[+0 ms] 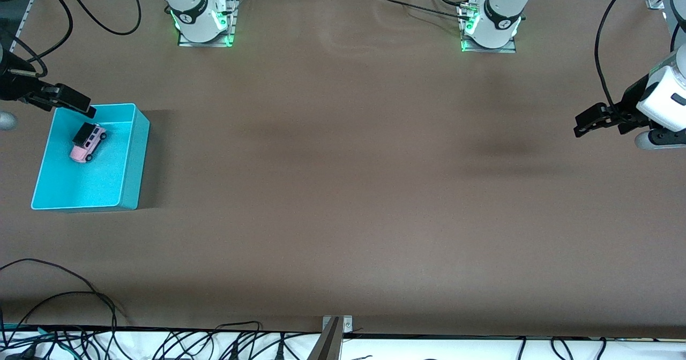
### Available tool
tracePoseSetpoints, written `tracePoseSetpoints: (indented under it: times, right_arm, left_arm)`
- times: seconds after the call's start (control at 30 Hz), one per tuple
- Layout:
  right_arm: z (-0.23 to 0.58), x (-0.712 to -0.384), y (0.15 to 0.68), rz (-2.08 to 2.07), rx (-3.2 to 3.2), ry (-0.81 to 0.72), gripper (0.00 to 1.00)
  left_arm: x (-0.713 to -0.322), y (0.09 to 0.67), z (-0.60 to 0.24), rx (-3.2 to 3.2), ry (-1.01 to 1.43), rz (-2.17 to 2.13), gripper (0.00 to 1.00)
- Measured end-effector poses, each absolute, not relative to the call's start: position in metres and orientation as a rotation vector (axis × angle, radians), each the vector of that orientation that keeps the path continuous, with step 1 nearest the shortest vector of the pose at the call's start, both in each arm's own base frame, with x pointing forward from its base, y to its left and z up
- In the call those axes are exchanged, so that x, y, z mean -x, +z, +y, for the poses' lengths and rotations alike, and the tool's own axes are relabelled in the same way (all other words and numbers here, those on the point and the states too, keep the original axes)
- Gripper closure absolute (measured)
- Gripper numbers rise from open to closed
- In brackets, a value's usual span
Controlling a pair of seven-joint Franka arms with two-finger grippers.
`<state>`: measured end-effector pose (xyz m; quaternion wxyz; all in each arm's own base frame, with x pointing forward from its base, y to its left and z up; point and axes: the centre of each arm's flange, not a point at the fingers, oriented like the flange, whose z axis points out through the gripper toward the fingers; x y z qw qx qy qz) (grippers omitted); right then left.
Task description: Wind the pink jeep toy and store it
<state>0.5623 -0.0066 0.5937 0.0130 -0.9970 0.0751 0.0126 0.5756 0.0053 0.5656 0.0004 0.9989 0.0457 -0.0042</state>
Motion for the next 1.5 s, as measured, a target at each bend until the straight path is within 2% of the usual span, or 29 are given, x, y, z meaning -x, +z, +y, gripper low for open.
tracePoseSetpoints:
  times: [0.6, 1.5]
  right_arm:
    - [0.01, -0.533, 0.586, 0.085, 3.13, 0.046, 0.0]
    - [0.007, -0.532, 0.579, 0.02, 3.129, 0.081, 0.0]
  left_arm:
    - [-0.576, 0.566, 0.005, -3.137, -0.012, 0.144, 0.0]
    - [-0.576, 0.566, 0.006, -3.137, -0.012, 0.144, 0.0]
